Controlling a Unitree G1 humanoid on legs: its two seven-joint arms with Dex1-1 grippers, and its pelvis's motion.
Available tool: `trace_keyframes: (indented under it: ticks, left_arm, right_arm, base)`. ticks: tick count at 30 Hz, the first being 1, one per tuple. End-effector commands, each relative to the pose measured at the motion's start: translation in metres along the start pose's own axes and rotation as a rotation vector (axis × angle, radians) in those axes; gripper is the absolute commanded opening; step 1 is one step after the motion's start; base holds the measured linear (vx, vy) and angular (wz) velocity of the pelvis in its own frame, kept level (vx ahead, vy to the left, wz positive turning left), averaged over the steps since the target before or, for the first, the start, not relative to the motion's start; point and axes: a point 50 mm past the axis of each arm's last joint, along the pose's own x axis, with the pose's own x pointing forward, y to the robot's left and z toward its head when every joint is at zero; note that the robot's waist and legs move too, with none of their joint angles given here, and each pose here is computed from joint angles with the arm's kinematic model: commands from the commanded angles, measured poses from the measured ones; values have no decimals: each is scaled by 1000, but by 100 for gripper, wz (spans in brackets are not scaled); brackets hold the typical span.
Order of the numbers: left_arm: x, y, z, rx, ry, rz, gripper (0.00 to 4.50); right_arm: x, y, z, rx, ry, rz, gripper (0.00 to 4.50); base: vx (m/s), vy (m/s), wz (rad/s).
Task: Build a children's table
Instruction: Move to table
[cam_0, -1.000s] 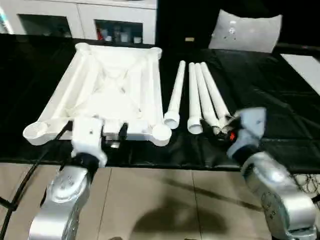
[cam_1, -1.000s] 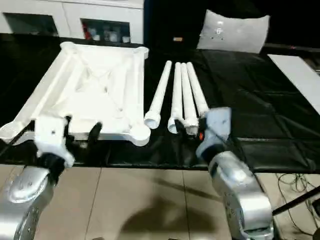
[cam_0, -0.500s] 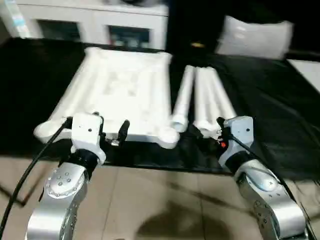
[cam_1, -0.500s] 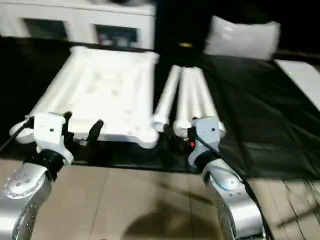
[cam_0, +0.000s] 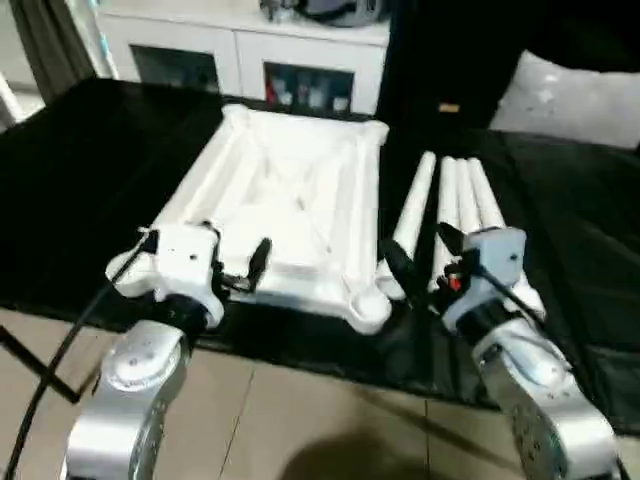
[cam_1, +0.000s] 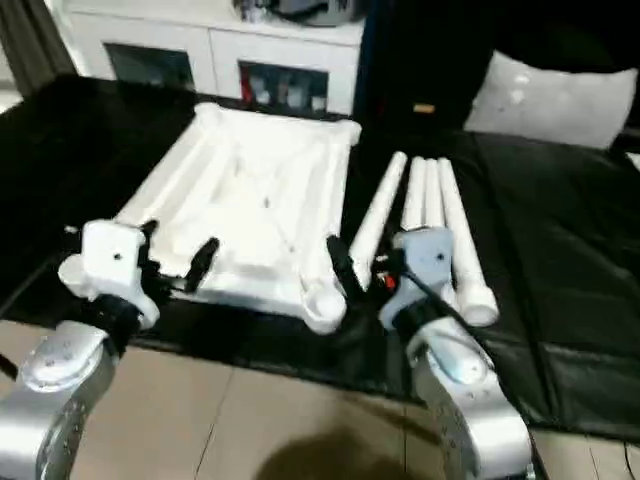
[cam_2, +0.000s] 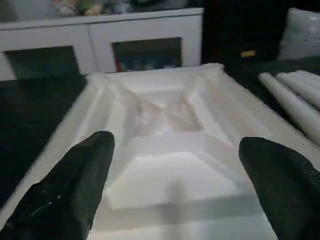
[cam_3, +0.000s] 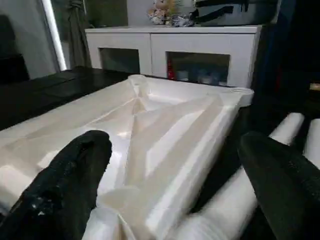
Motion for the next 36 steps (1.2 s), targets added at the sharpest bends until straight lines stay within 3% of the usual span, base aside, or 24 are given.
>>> trace_keyframes:
  ticks: [1, 9, 11, 12, 18, 21, 24, 27, 30, 36]
  left_arm:
    - [2, -2, 1, -6, -3, -20, 447]
    - [5, -5, 0, 1, 7, -41, 447]
    - [7, -3, -3, 14, 27, -40, 447]
    - [8, -4, -3, 15, 28, -42, 447]
    - [13, -8, 0, 1, 13, -49, 447]
    - [17, -11, 5, -24, -20, -54, 447]
    - [17, -9, 5, -27, -22, -19, 447]
    - [14, -9, 3, -43, -14, 6, 447]
    - [9, -9, -2, -25, 6, 10, 447]
    - [8, -8, -3, -11, 17, 14, 447]
  right_arm:
    - [-2, -5, 4, 14, -13, -23, 446]
    - [-6, -14, 3, -57, 18, -105, 446]
    - [-8, -17, -8, -98, 171, -134, 446]
    - [-8, -18, -8, -95, 176, -140, 446]
    - [-10, -20, -4, -114, 119, -159, 446]
    - [-10, -22, -7, -97, 166, -186, 446]
    - [-8, -23, -2, -105, 136, -171, 446]
    - [-7, -20, 1, -114, 120, -128, 446]
    - [-7, -11, 3, -50, 95, -1, 446]
    - [-5, -13, 0, -71, 112, -32, 446]
  base:
    - [132, -14, 5]
    - [31, -28, -1]
    - [0, 0, 0]
    - [0, 0, 0]
    - [-29, 8, 0]
    - [-13, 4, -11]
    - [-44, 41, -55]
    - [-19, 173, -56]
    - [-15, 244, -2]
    - [-32, 157, 8]
